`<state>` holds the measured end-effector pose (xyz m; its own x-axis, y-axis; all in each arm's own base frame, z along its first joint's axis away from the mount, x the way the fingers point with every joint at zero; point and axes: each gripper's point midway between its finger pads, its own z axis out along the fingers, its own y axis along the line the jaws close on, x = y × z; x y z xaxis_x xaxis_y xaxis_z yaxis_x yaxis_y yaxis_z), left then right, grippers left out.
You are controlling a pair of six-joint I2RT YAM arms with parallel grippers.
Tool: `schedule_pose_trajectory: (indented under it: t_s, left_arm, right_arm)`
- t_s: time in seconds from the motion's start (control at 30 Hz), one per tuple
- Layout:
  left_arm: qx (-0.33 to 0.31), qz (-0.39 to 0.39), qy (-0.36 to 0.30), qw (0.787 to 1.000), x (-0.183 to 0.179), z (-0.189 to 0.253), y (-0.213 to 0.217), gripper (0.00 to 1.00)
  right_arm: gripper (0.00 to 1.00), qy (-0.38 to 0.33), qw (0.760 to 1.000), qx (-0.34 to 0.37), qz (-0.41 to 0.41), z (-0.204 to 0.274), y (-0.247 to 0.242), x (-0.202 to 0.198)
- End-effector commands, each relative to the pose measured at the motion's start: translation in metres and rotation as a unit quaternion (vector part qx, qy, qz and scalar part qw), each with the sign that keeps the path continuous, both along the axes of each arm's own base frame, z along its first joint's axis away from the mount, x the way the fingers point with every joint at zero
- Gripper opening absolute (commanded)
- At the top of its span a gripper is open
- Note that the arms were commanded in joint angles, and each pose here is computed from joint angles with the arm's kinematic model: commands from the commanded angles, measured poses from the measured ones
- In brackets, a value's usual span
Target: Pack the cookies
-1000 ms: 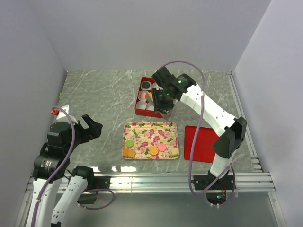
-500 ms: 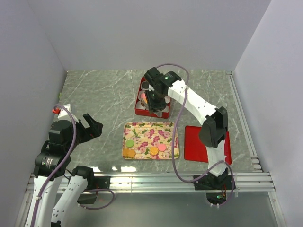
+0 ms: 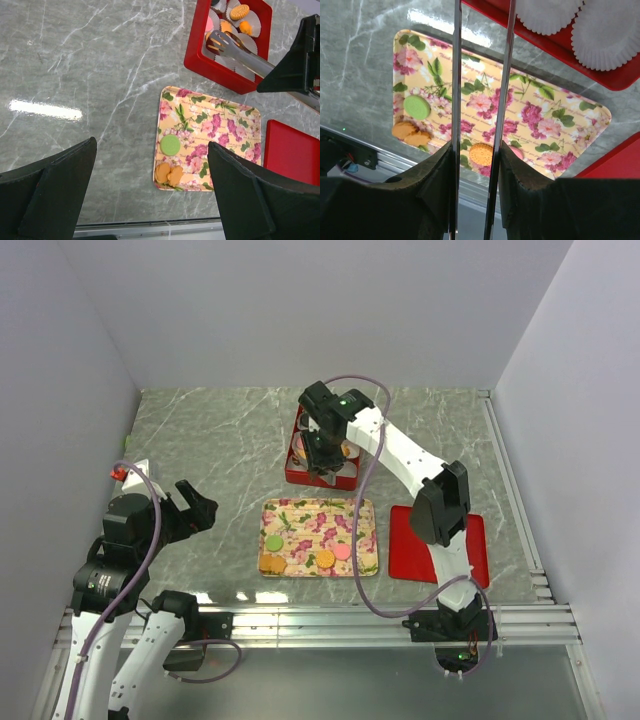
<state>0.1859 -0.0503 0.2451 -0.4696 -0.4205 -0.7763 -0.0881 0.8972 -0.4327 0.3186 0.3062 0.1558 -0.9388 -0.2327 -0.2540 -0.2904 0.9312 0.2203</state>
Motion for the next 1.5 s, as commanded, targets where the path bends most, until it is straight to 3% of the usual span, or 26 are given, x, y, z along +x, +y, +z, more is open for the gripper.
schedule_pose_trajectory:
  t_s: [0.0,0.33,1.07,1.23,1.47]
  left_arm:
    - [-0.007,-0.012,-0.014,1.0,0.005,0.006,-0.006,0.99]
    - [-0.008,-0.013,-0.015,1.0,0.005,0.006,-0.006,0.99]
    - [-0.008,-0.012,-0.009,1.0,0.006,0.004,-0.006,0.99]
    - [-0.008,-0.013,-0.011,1.0,0.006,0.005,-0.006,0.99]
    - [-0.009,-0.016,-0.011,1.0,0.004,0.005,-0.008,0.99]
  right_arm:
    - [0.38,-0.021,1.0,0.016,0.002,0.01,0.007,0.013]
    - [0.47,-0.028,0.999,0.011,-0.011,0.011,0.007,0.025]
    - [0.54,-0.05,0.998,0.021,-0.018,0.038,-0.002,0.026]
    - [0.54,-0.06,0.997,0.04,-0.024,0.059,-0.005,0.016]
    - [0.53,-0.074,0.997,0.028,-0.011,0.066,-0.006,-0.032]
